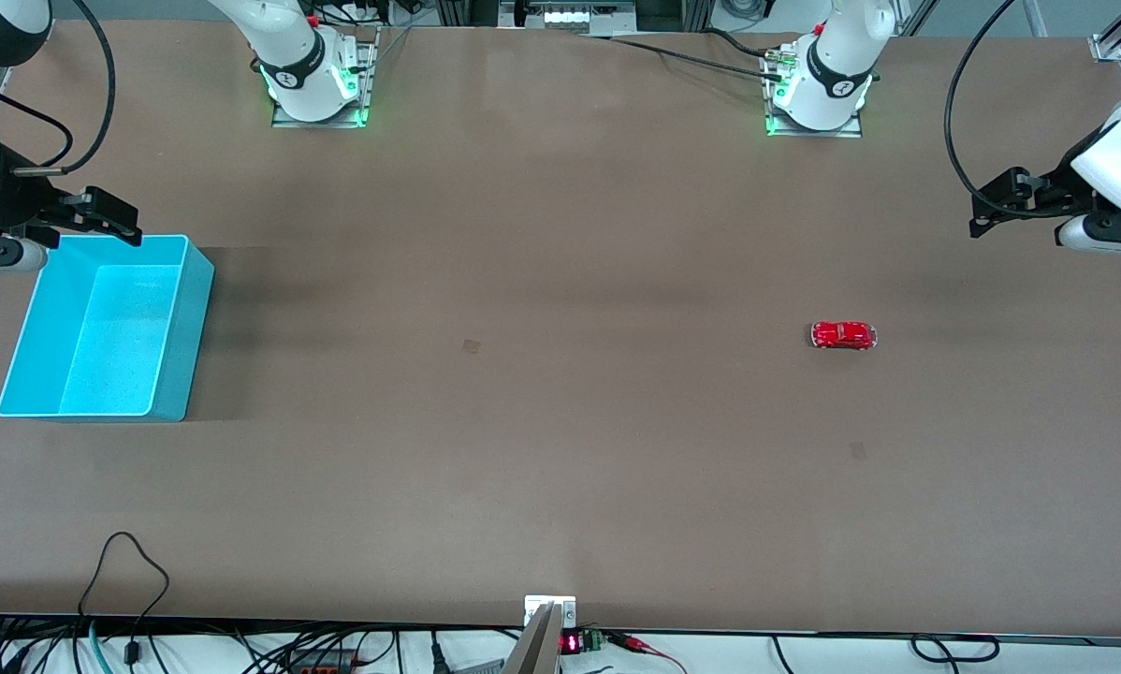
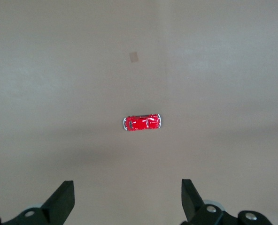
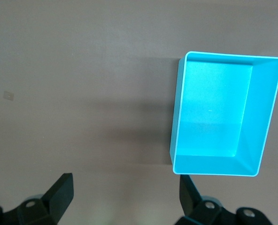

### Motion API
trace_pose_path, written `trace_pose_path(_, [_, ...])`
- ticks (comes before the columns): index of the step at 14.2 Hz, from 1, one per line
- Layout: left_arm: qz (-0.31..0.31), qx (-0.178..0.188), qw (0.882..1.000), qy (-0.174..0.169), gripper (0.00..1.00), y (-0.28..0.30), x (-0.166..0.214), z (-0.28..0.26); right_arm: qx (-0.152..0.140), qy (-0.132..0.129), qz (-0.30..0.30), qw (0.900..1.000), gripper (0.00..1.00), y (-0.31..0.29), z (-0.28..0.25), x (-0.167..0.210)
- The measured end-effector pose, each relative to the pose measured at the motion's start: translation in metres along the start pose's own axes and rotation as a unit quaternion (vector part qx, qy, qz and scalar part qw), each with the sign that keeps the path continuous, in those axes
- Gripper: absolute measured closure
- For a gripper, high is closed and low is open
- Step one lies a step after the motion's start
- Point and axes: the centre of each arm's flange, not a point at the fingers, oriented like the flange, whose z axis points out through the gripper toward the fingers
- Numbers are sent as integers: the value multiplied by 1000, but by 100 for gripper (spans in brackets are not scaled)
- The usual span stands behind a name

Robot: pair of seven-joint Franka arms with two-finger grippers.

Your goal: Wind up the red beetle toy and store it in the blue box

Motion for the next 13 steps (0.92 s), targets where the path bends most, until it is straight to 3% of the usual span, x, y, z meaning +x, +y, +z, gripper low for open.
trace_pose_path(7, [3,-8,997,-81,0,3,-2,32,0,0,0,1000,0,0,0,0])
trace_pose_path(13, [27,-11,995,-98,0,7,0,42,0,0,0,1000,0,0,0,0])
